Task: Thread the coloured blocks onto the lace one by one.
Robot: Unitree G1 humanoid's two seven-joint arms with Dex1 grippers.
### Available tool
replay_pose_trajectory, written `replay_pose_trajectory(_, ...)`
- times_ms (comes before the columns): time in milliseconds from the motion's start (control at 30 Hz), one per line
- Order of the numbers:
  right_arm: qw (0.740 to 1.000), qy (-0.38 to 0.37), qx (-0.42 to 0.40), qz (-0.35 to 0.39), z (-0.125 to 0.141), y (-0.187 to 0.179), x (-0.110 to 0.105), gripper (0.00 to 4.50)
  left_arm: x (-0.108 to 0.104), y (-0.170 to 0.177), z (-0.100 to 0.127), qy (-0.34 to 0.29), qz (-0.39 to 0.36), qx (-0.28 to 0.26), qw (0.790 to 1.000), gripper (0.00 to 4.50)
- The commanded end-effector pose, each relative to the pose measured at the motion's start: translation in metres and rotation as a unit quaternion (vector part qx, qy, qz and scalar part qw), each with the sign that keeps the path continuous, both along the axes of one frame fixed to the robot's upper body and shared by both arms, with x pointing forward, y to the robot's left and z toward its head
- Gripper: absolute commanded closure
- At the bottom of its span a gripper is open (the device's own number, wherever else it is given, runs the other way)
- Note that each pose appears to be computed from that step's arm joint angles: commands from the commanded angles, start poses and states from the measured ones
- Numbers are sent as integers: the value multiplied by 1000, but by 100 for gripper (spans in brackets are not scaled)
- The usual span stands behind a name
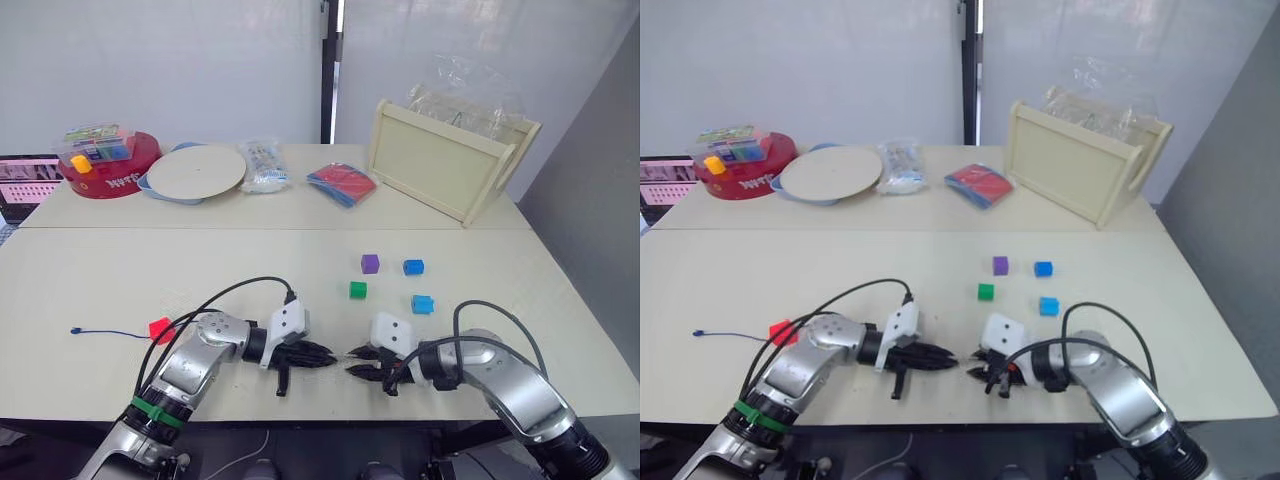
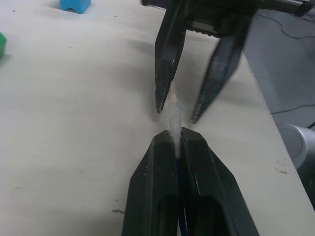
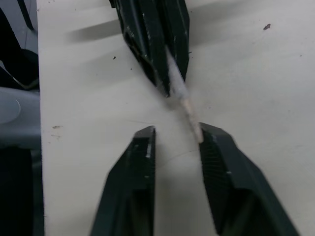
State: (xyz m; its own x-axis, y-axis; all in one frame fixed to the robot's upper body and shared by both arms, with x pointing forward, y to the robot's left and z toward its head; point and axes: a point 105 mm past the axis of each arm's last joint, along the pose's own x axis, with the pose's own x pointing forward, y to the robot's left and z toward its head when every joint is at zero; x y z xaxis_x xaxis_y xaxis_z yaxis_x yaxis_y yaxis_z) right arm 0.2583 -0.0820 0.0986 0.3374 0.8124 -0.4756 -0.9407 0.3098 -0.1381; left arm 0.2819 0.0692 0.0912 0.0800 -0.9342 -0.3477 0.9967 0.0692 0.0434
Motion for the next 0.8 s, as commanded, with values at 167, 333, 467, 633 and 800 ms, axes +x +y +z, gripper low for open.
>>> replay_pose_trajectory(167,958,-26,120,-259,20,-53,-7,54,-4,8,6,-14,1,-1,1000,450)
replay_pose_trajectory(333,896,-50,160,-412,12,-72,-7,54,-4,12,5,-12,3,1,1000,450)
replay_pose_trajectory(467,852,-93,141,-495,5,-80,7,54,-5,11,4,-11,1,3,1000,450)
replay_pose_trajectory(633,799,-139,135,-569,5,-88,34,54,-3,11,5,-13,2,5,1000,450)
replay_pose_trajectory(800,786,-142,146,-584,1,-86,61,54,-2,13,4,-13,4,7,1000,450)
